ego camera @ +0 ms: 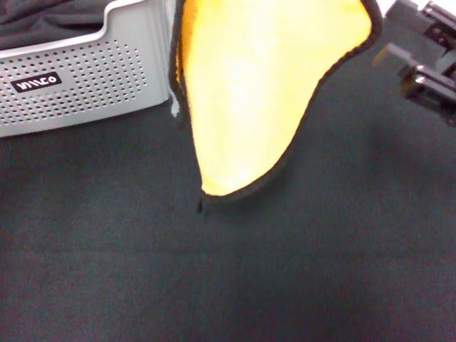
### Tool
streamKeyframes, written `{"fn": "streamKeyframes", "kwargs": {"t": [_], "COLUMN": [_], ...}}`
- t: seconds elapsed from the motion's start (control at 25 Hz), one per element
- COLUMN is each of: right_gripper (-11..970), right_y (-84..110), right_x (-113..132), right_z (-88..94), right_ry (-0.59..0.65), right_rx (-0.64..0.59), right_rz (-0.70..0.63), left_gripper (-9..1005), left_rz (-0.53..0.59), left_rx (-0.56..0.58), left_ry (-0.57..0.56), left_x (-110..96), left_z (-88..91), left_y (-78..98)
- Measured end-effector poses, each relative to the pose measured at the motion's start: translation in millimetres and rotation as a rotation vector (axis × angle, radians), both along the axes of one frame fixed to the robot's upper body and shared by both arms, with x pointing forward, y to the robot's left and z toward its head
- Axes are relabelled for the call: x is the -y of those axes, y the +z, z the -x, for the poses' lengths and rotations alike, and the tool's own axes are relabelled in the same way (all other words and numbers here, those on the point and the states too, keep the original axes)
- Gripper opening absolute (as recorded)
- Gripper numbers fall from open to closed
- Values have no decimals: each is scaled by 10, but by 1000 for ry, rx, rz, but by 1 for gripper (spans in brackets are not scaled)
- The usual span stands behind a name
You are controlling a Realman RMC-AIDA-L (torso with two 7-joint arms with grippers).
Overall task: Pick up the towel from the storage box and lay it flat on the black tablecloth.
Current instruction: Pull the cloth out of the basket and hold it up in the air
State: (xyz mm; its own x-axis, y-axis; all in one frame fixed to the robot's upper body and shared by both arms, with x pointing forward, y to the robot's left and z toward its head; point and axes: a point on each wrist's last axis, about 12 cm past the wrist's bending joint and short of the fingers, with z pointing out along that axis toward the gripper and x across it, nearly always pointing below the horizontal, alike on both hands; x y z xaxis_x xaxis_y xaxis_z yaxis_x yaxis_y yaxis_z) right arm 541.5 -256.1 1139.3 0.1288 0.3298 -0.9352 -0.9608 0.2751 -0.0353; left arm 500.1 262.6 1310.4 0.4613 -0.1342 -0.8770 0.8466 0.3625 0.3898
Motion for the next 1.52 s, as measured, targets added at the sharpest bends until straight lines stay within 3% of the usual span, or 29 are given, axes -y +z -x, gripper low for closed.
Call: {"fn": "streamKeyframes", "kwargs": {"t": [0.36, 0.6, 0.8, 1.52], "right_gripper": [645, 460, 414, 417], "right_y": [0, 2, -4, 49], "right_x": [-79, -85, -107, -343], "right_z": [-29, -39, -70, -266], "right_ry": [29, 27, 14, 24], "right_rx": [-17, -14, -13, 5], "right_rz": [21, 24, 38, 111], "left_gripper": [24, 24, 24, 26], "left_rz": [-5, 8, 21, 35], "left_rx": [-14, -41, -58, -96], "left_ry": [-10, -17, -18, -29], "left_x": [-12, -36, -59, -100], "left_z": [21, -1, -31, -44], "left_y": [-45, -120, -195, -324]}}
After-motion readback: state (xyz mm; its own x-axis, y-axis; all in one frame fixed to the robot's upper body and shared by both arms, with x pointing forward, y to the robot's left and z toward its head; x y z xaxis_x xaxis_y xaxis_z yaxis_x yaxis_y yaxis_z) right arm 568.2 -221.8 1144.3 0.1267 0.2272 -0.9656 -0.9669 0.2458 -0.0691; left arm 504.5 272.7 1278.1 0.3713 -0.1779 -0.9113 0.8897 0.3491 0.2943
